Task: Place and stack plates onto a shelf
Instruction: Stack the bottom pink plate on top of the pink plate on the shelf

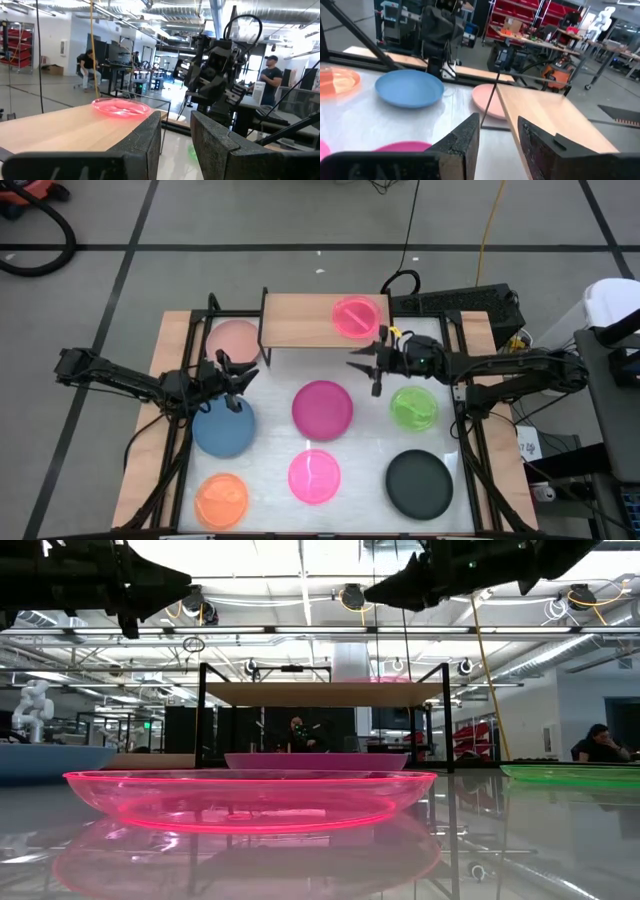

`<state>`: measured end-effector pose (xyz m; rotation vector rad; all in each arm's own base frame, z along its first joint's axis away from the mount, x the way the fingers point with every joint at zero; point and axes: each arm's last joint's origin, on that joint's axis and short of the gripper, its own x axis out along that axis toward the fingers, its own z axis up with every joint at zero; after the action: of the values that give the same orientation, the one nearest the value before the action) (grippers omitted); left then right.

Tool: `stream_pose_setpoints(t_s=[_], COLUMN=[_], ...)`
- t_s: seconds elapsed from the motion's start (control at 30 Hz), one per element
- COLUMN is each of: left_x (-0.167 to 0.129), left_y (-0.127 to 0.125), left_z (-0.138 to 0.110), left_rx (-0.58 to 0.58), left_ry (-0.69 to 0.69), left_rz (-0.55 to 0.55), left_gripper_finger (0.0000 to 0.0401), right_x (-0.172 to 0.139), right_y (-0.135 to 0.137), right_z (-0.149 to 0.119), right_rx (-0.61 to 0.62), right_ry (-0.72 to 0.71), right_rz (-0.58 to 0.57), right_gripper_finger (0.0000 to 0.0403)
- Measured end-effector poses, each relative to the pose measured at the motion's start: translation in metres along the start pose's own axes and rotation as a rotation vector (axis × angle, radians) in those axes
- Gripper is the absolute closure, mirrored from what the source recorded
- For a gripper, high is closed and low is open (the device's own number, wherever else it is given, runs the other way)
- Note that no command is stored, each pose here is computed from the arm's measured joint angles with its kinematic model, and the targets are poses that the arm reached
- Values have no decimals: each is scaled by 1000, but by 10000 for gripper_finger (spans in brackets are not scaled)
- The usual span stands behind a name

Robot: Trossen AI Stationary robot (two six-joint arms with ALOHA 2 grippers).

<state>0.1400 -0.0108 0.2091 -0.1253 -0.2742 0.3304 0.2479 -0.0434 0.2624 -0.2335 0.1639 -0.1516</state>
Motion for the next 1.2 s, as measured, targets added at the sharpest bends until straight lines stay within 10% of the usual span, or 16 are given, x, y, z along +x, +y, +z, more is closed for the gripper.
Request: stream_pose_setpoints(t_s=[0.3, 0.63, 1.2], left_x=[0, 0, -1], left_y=[0, 0, -1], left_z=[0, 3, 7], left_rx=[8, 267, 21], left_ry=[2, -29, -65], left_rz=[0, 6, -39], left_gripper_finger=[290, 290, 290], right_x=[-1, -1, -1], right_y=[1, 2, 2], right_z=[-6, -8, -7], right_rx=[-46, -49, -49], right_ry=[17, 36, 33], right_rz=[3, 8, 6], right_gripper_finger=[287, 287, 287])
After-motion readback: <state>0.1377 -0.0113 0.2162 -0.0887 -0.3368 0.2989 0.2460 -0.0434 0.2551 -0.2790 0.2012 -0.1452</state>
